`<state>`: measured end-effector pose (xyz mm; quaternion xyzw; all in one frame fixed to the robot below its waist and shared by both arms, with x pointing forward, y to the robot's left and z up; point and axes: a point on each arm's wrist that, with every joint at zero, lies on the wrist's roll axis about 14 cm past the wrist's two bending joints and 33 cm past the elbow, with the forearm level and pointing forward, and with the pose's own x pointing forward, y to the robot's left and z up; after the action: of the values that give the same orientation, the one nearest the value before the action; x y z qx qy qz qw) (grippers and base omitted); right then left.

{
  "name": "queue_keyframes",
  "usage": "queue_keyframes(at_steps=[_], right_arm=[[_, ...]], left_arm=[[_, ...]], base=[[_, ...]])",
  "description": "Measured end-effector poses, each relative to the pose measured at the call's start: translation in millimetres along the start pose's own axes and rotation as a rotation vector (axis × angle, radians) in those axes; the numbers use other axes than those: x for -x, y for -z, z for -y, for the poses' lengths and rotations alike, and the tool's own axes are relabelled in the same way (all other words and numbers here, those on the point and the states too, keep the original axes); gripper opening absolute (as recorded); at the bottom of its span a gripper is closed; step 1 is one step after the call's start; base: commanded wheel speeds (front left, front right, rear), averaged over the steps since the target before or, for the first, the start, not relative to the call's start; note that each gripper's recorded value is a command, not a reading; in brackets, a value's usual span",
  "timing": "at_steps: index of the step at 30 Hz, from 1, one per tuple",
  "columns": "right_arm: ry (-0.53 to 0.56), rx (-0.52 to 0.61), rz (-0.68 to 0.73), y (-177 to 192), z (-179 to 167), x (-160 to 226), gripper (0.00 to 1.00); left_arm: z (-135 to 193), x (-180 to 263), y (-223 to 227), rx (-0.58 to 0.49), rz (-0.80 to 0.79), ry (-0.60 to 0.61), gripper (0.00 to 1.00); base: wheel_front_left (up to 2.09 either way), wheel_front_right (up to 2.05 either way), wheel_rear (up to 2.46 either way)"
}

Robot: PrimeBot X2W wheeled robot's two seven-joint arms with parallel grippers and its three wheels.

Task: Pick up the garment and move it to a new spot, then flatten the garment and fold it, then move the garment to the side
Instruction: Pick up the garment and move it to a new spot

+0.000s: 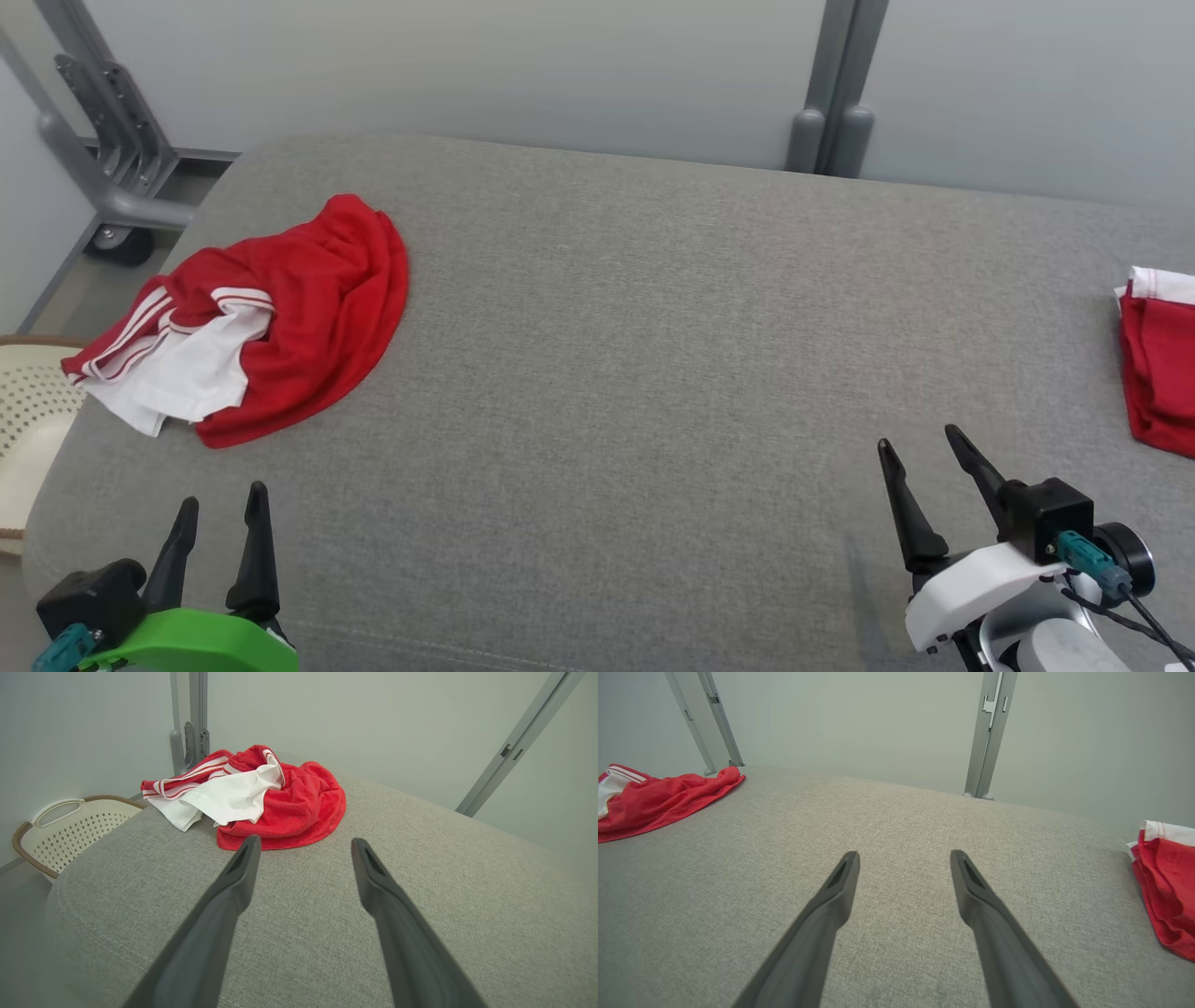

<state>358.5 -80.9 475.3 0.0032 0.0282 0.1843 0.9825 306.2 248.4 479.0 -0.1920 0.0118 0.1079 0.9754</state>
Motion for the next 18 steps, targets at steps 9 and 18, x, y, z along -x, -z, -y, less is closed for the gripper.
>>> queue_keyframes(at_steps=[9, 18], right_arm=[[-0.132, 0.008, -0.007, 0.8, -39.1, -20.3, 1.0], [-0.227, 0.004, -0.004, -1.2, -74.3, -31.8, 1.0]], left_arm=[[-43.8, 33.7, -9.6, 0.007, 0.043, -0.142, 1.0], [-76.9, 63.0, -23.0, 0.003, 0.096, -0.244, 1.0]], base=[[0.0, 0.0, 0.0], [0.0, 0.0, 0.0]])
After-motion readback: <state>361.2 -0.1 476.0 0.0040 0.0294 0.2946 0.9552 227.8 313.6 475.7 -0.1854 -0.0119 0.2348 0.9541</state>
